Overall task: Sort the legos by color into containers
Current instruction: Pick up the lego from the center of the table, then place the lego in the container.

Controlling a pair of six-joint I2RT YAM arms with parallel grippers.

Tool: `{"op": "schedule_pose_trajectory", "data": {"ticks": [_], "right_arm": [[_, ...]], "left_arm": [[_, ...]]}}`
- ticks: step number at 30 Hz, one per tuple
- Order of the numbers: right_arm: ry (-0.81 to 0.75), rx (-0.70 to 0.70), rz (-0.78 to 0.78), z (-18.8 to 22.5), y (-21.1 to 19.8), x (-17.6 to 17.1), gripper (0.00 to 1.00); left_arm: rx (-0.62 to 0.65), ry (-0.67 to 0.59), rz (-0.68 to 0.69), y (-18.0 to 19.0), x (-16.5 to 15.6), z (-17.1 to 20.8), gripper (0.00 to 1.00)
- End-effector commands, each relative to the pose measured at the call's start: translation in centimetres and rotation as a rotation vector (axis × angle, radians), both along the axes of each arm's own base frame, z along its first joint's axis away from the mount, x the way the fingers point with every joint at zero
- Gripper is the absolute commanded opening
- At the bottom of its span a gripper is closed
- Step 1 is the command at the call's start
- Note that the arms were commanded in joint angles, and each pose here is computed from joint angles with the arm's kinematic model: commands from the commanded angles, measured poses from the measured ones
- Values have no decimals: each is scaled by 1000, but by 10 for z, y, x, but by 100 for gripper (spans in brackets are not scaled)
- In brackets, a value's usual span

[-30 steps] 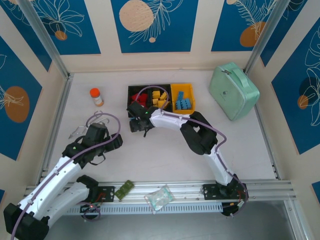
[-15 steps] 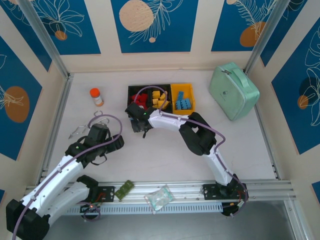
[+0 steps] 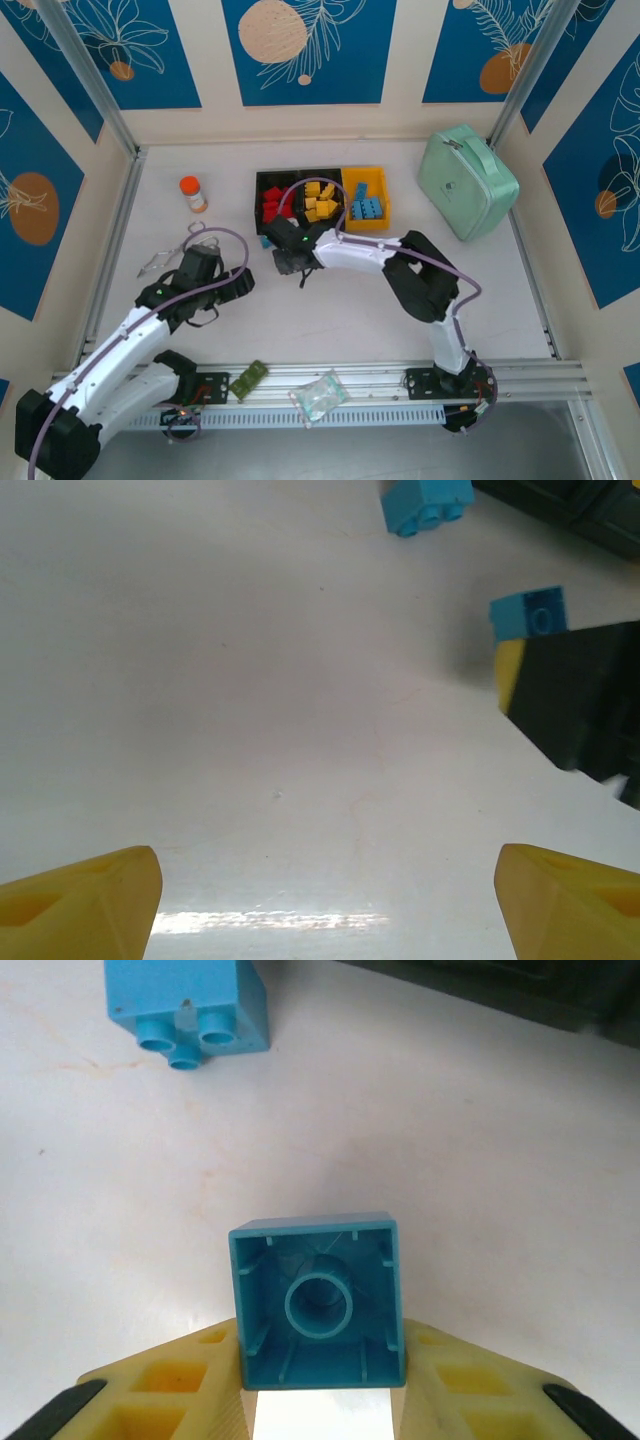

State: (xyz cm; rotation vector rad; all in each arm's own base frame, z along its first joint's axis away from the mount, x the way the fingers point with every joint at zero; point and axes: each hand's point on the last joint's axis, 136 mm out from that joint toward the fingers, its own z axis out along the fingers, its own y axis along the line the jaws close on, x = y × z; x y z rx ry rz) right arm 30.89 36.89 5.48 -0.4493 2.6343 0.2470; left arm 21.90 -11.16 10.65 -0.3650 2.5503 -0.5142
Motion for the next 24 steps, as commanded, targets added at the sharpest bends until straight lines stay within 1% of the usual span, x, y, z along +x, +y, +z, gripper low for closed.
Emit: {"op": "schedule_pose_trajectory", "data": {"ticks": [1, 6, 13, 17, 24], "right_arm": [[-47, 59, -35, 35, -14, 1, 35], [-42, 73, -117, 45, -55, 4, 35], [-49, 86, -256, 58, -117, 30, 35], [-61, 101, -326, 68, -144, 55, 35], [-62, 130, -423, 75, -176, 103, 35]], "left_arm": [[-106, -1, -70, -24, 7, -1, 84], [-166, 3, -146, -55, 17, -2, 83], [-163, 7, -242, -94, 26, -3, 83], [-161, 6, -261, -103, 27, -3, 83], [-151, 19, -248, -99, 22, -9, 83]]}}
